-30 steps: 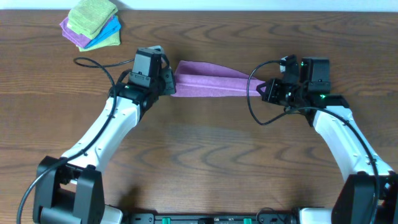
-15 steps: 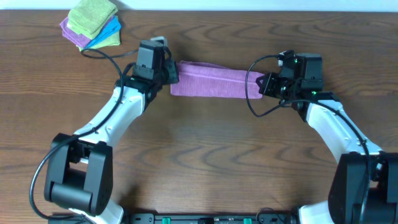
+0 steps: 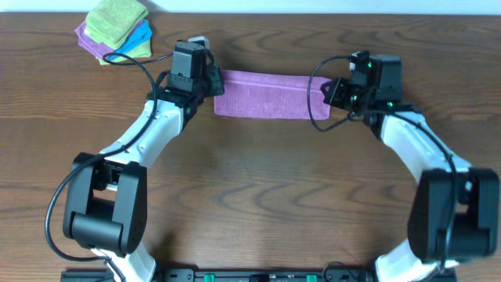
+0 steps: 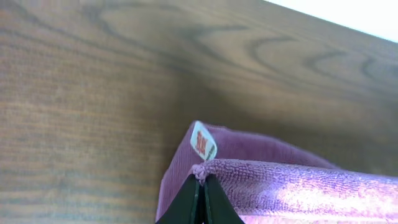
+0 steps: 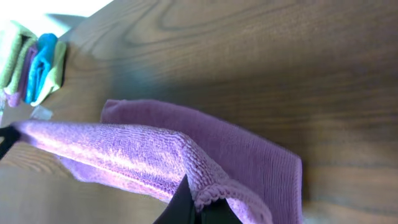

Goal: Fold the cloth

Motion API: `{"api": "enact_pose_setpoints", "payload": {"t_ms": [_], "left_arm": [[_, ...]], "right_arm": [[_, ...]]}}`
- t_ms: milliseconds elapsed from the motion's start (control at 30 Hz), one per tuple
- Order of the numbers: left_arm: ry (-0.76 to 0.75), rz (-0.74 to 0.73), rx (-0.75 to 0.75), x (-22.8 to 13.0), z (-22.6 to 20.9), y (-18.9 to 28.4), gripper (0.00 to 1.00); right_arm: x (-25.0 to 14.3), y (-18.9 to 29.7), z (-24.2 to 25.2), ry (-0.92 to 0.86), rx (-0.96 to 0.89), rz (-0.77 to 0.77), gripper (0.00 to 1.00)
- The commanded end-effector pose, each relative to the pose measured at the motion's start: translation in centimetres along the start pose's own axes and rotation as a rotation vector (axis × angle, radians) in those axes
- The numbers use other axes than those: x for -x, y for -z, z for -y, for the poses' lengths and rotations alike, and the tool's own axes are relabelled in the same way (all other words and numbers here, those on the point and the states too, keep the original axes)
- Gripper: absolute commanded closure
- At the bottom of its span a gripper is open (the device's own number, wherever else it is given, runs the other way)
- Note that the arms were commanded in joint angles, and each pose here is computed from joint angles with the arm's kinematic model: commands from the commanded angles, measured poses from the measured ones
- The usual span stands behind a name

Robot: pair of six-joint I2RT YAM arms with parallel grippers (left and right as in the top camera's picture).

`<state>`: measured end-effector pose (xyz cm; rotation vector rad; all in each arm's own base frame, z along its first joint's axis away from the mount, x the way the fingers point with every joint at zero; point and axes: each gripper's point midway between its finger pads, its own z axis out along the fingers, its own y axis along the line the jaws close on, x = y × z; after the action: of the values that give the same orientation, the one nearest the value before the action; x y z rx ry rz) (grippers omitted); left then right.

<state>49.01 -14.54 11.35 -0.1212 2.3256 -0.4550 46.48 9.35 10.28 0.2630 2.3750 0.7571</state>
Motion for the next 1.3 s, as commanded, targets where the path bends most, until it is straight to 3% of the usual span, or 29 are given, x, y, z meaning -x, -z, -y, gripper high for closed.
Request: {"api": "enact_pose_setpoints", "payload": {"t_ms": [0,533,1267], "left_arm": [[-0.001,0.033,0.021,1.4,-1.4,-0.7,0.94],[0.005,0.066,-0.018,2.3,-1.4,-1.7,0.94],[-0.094,0.241,-0.095,12.1,3.3,2.0,0.94]], "right_arm": [[2.1,-0.4,-0.7,0.005,0.000,0.030,0.98],[2.6,-0.8,0.5,0.015,-0.068,0.020,0.98],[11.5,2.5,-6.4,0.124,0.083,0.216,0.98]]}}
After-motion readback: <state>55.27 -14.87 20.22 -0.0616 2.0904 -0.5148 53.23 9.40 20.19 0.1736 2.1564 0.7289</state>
